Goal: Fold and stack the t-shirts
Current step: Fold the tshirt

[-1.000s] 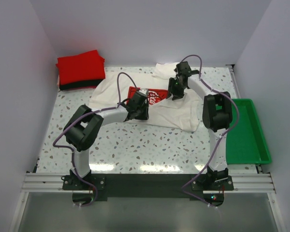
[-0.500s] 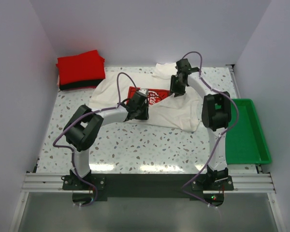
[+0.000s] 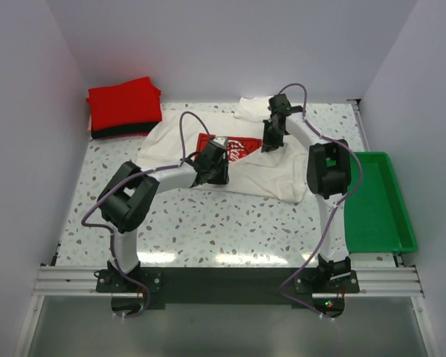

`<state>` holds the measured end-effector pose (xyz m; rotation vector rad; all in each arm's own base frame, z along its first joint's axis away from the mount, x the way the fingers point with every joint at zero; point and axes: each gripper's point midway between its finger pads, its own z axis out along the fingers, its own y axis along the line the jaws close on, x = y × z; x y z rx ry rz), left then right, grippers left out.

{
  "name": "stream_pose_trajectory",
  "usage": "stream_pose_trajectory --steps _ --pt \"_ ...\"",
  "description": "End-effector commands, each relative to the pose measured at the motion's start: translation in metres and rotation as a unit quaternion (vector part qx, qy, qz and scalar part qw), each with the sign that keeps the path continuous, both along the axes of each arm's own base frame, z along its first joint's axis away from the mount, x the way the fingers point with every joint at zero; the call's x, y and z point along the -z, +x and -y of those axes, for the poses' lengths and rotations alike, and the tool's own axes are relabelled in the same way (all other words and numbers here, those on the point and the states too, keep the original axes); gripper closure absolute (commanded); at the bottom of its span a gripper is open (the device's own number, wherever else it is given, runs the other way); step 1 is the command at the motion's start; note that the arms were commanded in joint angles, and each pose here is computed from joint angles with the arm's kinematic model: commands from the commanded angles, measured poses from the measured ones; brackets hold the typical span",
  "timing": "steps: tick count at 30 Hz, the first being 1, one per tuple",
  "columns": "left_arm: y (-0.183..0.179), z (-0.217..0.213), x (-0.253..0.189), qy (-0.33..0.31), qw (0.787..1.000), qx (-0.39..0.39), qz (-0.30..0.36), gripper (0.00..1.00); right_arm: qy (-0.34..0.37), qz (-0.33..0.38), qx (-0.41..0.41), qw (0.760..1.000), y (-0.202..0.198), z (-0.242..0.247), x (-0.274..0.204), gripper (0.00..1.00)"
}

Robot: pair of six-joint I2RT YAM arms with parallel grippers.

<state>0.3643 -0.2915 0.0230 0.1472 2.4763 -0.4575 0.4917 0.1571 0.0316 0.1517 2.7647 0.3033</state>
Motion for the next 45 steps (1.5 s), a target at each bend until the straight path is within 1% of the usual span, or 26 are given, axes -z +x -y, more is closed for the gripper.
stream_pose_trajectory --steps 1,6,15,20,23,25,26,27,28,29,31,32,34,35,36,38,39,40,41,42,44,45 --pt "0.0 0.003 -0.005 -0.011 1.0 -0.001 0.009 0.64 0.02 0.039 -0.006 0.999 0.013 -0.009 -0.029 0.84" --pt "0.0 0.002 -0.005 -0.011 1.0 -0.002 0.01 0.64 0.045 0.067 -0.024 0.996 0.022 -0.021 -0.048 0.9" --pt "0.0 0.002 -0.004 -0.01 1.0 -0.003 0.009 0.64 0.066 0.112 -0.056 0.99 0.04 -0.038 -0.064 0.9" --pt "-0.001 0.003 -0.001 -0.012 1.0 -0.001 0.006 0.64 0.08 0.122 -0.073 0.987 0.047 -0.047 -0.059 0.89" --pt "-0.003 0.003 0.001 -0.012 1.0 -0.001 0.002 0.64 0.075 0.123 -0.074 0.987 0.047 -0.046 -0.057 0.84" --pt "-0.003 0.003 0.001 -0.012 1.0 0.0 0.003 0.64 0.071 0.124 -0.071 0.987 0.047 -0.043 -0.056 0.75" --pt "-0.003 0.003 0.002 -0.011 1.0 0.0 0.001 0.64 0.066 0.131 -0.067 0.987 0.048 -0.042 -0.061 0.7" --pt "-0.003 0.003 0.002 -0.012 1.0 0.0 0.002 0.64 0.064 0.134 -0.063 0.987 0.048 -0.041 -0.062 0.61" --pt "-0.004 0.003 0.002 -0.011 1.0 0.001 0.001 0.64 0.061 0.139 -0.059 0.987 0.05 -0.038 -0.065 0.58" --pt "-0.004 0.003 0.002 -0.012 1.0 0.0 0.0 0.64 0.062 0.151 -0.056 0.985 0.051 -0.038 -0.075 0.49" --pt "-0.006 0.003 0.003 -0.011 1.0 0.001 -0.001 0.64 0.054 0.162 -0.047 0.984 0.052 -0.034 -0.082 0.44" --pt "-0.005 0.002 0.004 -0.011 1.0 0.0 -0.001 0.64 0.053 0.171 -0.038 0.983 0.052 -0.031 -0.094 0.43" --pt "-0.005 0.001 0.002 -0.01 1.0 -0.002 0.0 0.64 0.03 0.174 -0.013 0.984 0.049 -0.018 -0.101 0.43" --pt "-0.005 0.001 0.0 -0.009 1.0 -0.002 0.002 0.64 0.024 0.186 0.004 0.982 0.043 -0.01 -0.123 0.42" --pt "-0.004 0.001 -0.003 -0.008 1.0 -0.003 0.005 0.64 -0.002 0.177 0.028 0.984 0.035 0.006 -0.116 0.41" --pt "-0.002 0.0 -0.008 -0.008 1.0 -0.005 0.01 0.64 -0.011 0.173 0.065 0.983 0.02 0.023 -0.122 0.41" --pt "0.001 0.001 -0.013 -0.012 1.0 -0.006 0.014 0.64 -0.016 0.162 0.086 0.983 0.003 0.04 -0.122 0.41" --pt "0.001 0.002 -0.015 -0.013 1.0 -0.005 0.016 0.64 -0.013 0.149 0.097 0.984 -0.009 0.047 -0.118 0.42" --pt "0.002 0.002 -0.019 -0.015 1.0 -0.007 0.019 0.64 -0.017 0.111 0.102 0.988 -0.032 0.053 -0.093 0.43" --pt "0.003 0.003 -0.022 -0.016 1.0 -0.007 0.022 0.64 -0.016 0.113 0.108 0.988 -0.045 0.061 -0.101 0.44" --pt "0.005 0.002 -0.029 -0.017 0.999 -0.011 0.027 0.64 -0.033 0.097 0.119 0.988 -0.068 0.074 -0.087 0.46" --pt "0.007 -0.001 -0.03 -0.014 0.999 -0.018 0.03 0.63 -0.053 0.079 0.128 0.987 -0.094 0.085 -0.072 0.47"
